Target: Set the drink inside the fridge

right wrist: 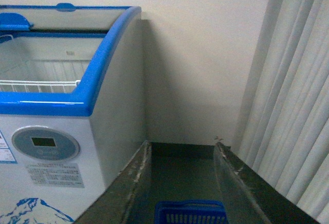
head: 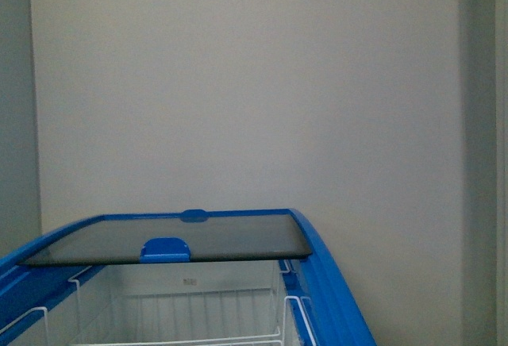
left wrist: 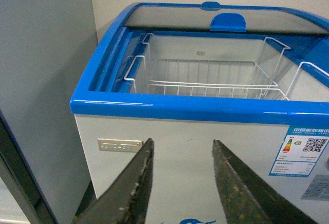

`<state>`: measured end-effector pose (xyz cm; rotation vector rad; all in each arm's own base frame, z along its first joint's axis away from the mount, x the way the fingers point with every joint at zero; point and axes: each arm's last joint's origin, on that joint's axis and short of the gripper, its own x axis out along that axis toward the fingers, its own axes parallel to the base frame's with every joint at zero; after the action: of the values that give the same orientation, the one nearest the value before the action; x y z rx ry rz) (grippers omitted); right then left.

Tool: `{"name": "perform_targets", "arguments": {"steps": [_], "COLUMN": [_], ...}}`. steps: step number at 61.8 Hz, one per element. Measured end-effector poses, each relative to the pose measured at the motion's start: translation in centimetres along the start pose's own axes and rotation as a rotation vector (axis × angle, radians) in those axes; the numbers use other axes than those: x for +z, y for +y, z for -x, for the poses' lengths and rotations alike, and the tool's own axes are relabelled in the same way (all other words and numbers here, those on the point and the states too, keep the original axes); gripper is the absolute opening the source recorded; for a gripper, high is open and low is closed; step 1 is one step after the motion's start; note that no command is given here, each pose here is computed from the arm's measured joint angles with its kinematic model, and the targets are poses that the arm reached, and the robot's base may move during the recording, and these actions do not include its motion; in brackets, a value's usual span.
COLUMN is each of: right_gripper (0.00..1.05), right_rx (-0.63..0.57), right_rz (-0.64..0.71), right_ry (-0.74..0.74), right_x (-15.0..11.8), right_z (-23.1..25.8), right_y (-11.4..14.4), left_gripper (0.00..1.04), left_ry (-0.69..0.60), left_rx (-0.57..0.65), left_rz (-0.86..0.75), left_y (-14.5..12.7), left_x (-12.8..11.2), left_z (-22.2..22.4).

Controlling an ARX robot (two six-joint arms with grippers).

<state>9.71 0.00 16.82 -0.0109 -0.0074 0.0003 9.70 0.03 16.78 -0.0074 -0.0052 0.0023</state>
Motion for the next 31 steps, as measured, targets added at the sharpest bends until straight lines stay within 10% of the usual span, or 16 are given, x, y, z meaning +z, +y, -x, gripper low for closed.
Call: {"name": "perform_targets", "arguments": {"steps": [16, 31], "right_gripper": [0.94, 0.97], "right_rx": [0.0, 0.0], "right_rz": [0.0, 0.0], "right_ry": [0.0, 0.0], "right_x": [0.0, 0.0], "right_z": [0.0, 0.0], "right_y": [0.0, 0.0], "left_gripper": [0.97, 0.97], "left_ry": [0.0, 0.0], "left_rx": [0.0, 0.0], "left_rz": [0.0, -0.002], "left_y": [0.0, 0.0], "left_x": [0.0, 0.0], "left_z": [0.0, 0.0]}}
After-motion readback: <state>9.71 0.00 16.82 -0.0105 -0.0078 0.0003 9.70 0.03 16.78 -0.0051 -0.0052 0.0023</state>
